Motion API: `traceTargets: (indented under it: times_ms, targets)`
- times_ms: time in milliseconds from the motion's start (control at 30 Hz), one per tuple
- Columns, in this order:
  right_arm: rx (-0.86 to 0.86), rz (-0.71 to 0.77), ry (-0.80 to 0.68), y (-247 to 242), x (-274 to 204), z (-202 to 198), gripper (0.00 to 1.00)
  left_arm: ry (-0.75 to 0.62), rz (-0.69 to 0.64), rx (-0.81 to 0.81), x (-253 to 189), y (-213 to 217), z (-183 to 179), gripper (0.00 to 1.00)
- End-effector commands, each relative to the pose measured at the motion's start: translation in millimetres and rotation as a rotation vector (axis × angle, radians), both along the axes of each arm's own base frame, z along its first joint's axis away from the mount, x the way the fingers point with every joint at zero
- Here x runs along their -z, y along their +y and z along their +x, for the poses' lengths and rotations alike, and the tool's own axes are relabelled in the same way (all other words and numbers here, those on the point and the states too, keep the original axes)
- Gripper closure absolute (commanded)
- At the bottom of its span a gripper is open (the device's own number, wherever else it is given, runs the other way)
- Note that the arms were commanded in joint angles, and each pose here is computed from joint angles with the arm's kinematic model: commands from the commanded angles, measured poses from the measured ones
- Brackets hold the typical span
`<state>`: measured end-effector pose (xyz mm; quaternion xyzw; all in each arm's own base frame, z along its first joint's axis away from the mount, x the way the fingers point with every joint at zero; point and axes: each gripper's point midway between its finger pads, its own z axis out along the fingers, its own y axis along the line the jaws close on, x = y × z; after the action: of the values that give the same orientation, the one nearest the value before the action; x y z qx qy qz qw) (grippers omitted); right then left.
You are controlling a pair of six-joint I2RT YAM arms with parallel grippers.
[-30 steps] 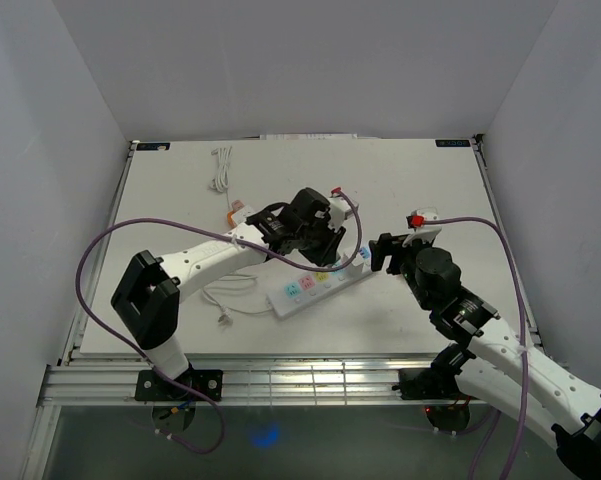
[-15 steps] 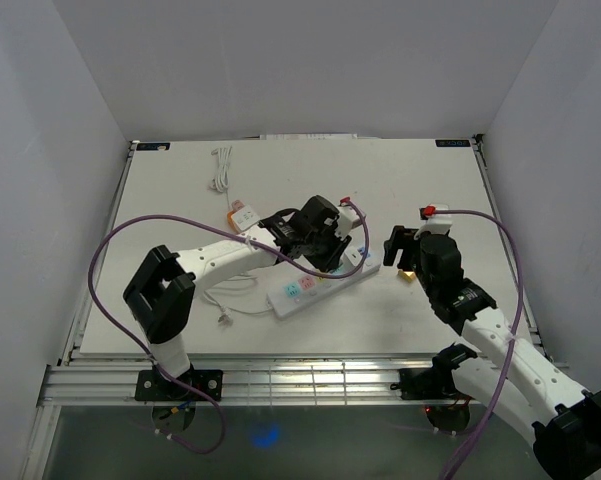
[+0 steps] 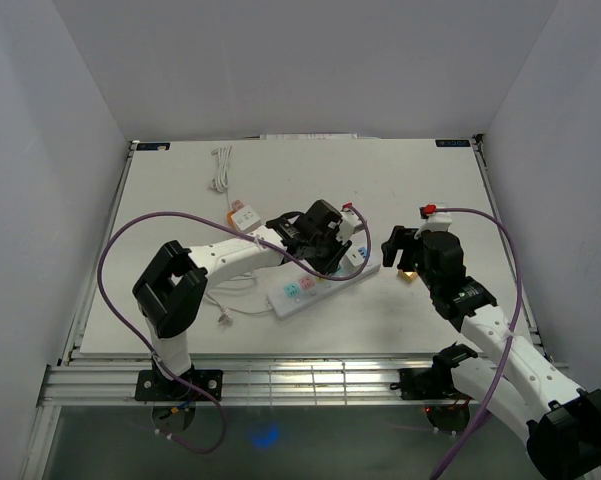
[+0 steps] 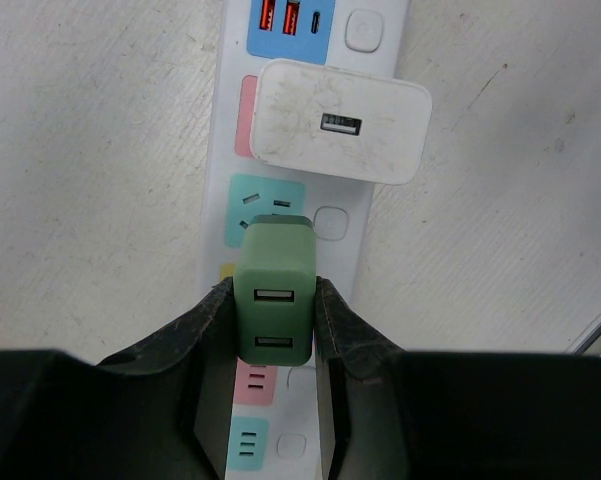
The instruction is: Insert the plug
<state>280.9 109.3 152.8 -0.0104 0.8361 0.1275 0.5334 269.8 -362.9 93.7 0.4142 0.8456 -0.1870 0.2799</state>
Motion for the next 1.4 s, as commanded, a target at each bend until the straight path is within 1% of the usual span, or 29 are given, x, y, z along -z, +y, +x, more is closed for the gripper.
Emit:
traceTargets:
  times_ms: [0, 400, 767, 1167, 1367]
  targets:
    - [-0.009, 0.044, -0.06, 4, -22, 6, 0.21, -0.051, -0.049, 0.009, -19, -11, 8, 1.0]
    - [-0.008, 0.047, -0.063, 1, -21, 6, 0.21, -0.079, -0.069, 0.005, -18, -13, 12, 1.0]
    - [-0.009, 0.047, -0.067, -1, -22, 5, 0.21, -0.051, -0.025, 0.001, -1, -10, 11, 1.0]
    - [-0.007, 0.049, -0.066, -3, -21, 5, 0.21, -0.023, -0.009, 0.012, 7, -10, 7, 1.0]
    - [-0.009, 0.048, -0.064, -3, -21, 6, 0.21, -0.047, 0.028, 0.049, 11, -11, 5, 1.0]
